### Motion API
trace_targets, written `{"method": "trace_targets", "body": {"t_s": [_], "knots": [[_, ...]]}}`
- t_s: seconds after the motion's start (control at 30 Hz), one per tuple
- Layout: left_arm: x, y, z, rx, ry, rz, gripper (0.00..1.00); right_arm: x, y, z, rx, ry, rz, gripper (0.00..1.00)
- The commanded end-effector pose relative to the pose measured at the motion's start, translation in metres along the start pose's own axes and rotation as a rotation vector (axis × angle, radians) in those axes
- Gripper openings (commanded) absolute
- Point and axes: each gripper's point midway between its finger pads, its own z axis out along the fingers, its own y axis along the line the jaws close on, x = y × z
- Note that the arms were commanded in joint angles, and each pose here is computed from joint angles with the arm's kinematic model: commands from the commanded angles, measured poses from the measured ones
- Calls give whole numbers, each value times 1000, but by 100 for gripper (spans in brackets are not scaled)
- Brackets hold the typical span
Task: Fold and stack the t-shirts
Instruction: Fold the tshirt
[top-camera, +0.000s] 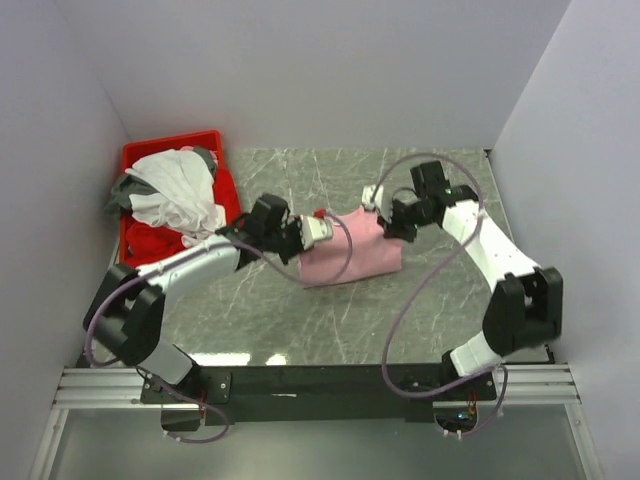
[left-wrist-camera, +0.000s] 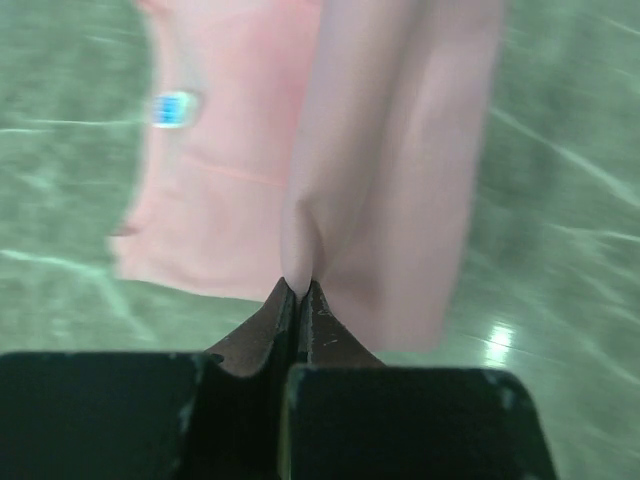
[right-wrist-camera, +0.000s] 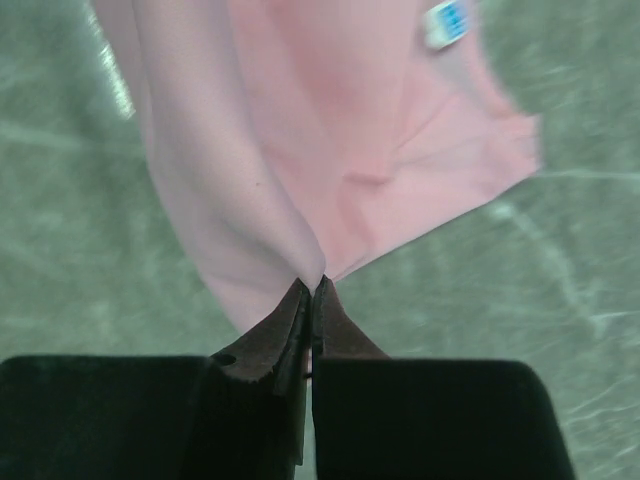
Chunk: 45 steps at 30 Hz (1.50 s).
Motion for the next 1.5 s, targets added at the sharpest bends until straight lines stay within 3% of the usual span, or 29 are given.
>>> {"method": "trace_targets", "body": {"t_s": [0.0, 0.13, 0.2, 0.4, 0.77, 1.3, 1.33, 1.37, 1.43, 1.47], "knots": [[-19, 50, 4, -14, -97, 41, 0, -33, -53, 1, 75, -67, 64, 0], [-5, 108, 18, -64, -98, -32, 0, -41, -107, 30, 95, -67, 176, 0], [20, 123, 32, -67, -66, -88, 0, -52, -132, 34, 129, -84, 187, 0], [41, 155, 51, -133, -50, -136, 0, -36, -171, 76, 175, -58, 285, 0], [43, 193, 52, -257, -55, -143, 0, -22, -197, 87, 317, -48, 368, 0], [56, 209, 66, -282, 0, -211, 2, -9, -207, 100, 363, -25, 442, 0], [57, 210, 66, -287, 4, -222, 6, -9, -211, 98, 382, -20, 452, 5], [59, 214, 64, -312, 16, -236, 20, -10, -213, 97, 397, -21, 459, 19], [50, 223, 57, -357, 3, -276, 37, -10, -221, 93, 452, -25, 488, 43], [47, 229, 53, -390, 0, -290, 54, -10, -225, 88, 486, -28, 501, 57]]}}
